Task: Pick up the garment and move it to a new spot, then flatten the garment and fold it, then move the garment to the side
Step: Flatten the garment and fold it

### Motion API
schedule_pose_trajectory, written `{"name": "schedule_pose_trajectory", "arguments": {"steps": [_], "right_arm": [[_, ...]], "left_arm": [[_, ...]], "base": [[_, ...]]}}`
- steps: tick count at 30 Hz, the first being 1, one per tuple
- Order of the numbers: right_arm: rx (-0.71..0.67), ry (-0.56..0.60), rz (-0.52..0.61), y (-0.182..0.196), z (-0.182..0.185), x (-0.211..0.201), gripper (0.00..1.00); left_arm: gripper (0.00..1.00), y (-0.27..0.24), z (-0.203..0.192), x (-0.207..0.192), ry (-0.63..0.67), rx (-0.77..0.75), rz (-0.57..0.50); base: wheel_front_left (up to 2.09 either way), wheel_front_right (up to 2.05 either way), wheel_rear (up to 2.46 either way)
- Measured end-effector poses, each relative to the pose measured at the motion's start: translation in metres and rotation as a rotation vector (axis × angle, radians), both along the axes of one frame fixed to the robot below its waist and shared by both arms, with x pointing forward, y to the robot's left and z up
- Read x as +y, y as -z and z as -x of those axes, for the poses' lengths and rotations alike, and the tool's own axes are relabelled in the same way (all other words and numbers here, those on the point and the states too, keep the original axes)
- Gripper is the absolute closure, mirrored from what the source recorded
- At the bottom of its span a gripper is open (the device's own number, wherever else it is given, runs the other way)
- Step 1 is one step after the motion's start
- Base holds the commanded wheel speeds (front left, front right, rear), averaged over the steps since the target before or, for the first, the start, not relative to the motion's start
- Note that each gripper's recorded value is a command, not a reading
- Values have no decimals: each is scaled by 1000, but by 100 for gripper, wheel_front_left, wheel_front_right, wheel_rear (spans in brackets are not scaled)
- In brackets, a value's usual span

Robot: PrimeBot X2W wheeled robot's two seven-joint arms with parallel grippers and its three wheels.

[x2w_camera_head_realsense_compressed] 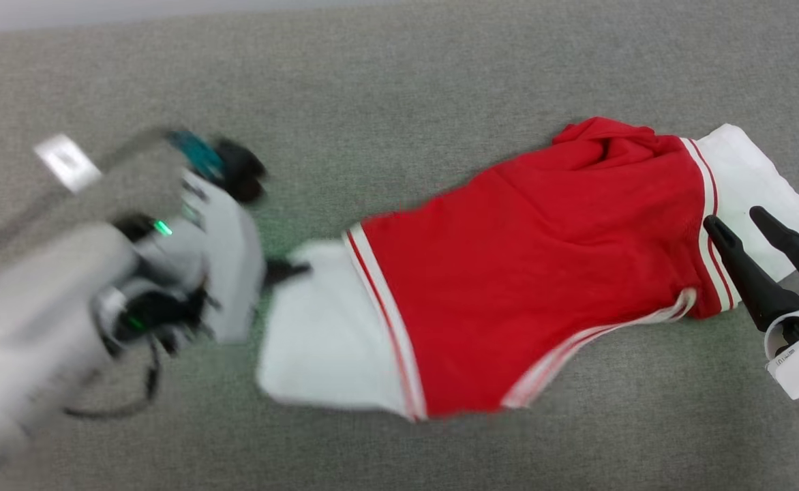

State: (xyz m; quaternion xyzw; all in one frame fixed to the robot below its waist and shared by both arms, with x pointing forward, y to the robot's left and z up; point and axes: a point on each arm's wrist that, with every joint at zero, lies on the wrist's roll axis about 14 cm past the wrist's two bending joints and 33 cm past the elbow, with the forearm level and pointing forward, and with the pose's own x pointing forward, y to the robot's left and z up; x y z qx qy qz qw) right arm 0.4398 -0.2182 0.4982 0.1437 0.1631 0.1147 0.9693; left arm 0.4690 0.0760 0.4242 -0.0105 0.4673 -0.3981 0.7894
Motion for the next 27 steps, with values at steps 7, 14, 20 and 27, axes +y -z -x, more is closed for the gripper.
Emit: {"name": "schedule_pose_trajectory", "arguments": {"steps": [7, 14, 20, 27], "right_arm": [[0, -13, -8, 2, -3, 5, 0], [5, -27, 4, 4, -6, 6, 0], [55, -81, 116, 16, 1, 6, 0], [139, -240, 291, 32, 19, 19, 0]], "left_arm": [[100, -39, -58, 55, -166, -144, -70], [100, -30, -82, 89, -252, -168, -166], [25, -23, -82, 77, -268, -198, -115], [0, -48, -74, 74, -307, -369, 1]], "base": [[0, 0, 0], [0, 0, 0], [0, 0, 0], [0, 0, 0]]}}
